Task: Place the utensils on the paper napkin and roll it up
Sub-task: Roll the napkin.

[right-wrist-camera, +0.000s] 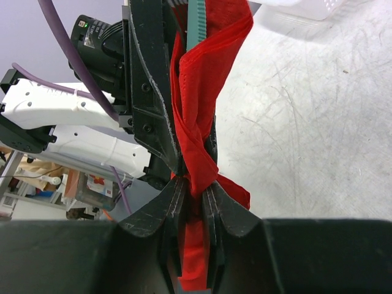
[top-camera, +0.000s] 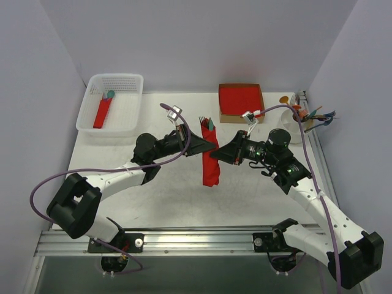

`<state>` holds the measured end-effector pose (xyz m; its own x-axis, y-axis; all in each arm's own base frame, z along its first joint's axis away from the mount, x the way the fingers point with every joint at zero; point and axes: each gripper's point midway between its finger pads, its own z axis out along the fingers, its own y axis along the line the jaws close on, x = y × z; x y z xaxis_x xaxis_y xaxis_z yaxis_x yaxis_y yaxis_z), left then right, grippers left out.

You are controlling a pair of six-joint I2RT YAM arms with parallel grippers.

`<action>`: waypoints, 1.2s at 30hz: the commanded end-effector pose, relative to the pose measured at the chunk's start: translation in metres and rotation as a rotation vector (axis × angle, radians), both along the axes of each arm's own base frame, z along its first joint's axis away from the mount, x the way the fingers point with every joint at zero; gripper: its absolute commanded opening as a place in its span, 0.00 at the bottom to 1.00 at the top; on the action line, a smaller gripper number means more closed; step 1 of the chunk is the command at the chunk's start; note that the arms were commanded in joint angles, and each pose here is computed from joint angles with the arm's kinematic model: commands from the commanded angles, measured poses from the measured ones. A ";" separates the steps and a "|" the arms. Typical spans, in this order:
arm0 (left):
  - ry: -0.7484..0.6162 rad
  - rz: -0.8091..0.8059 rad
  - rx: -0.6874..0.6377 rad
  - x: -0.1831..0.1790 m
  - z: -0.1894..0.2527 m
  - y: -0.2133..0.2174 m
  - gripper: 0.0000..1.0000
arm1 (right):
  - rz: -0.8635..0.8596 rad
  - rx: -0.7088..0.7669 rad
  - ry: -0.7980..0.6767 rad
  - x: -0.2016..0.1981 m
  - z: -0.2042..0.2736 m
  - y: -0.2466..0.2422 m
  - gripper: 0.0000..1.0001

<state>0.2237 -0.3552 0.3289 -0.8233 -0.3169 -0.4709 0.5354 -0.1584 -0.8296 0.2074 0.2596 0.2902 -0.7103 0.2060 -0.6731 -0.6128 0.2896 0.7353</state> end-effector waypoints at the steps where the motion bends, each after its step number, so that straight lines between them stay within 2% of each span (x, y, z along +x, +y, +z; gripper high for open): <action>1: -0.113 -0.071 -0.029 -0.021 0.029 -0.004 0.27 | -0.014 0.031 -0.079 0.002 0.016 -0.002 0.00; 5: -0.107 -0.054 0.007 -0.019 0.025 -0.005 0.42 | -0.018 0.024 -0.078 0.003 0.015 -0.003 0.00; 15: -0.114 -0.022 0.045 -0.015 0.021 -0.005 0.64 | -0.018 0.032 -0.092 0.002 0.019 -0.005 0.00; 23: -0.107 0.007 0.099 -0.009 0.011 -0.006 0.67 | -0.016 0.052 -0.109 0.002 0.028 -0.004 0.00; 31: -0.159 0.019 0.087 -0.016 0.021 0.001 0.76 | -0.051 0.046 -0.120 0.008 0.032 -0.009 0.00; 36: -0.192 0.084 0.163 -0.015 0.014 0.009 0.88 | -0.117 0.055 -0.139 0.018 0.045 -0.013 0.00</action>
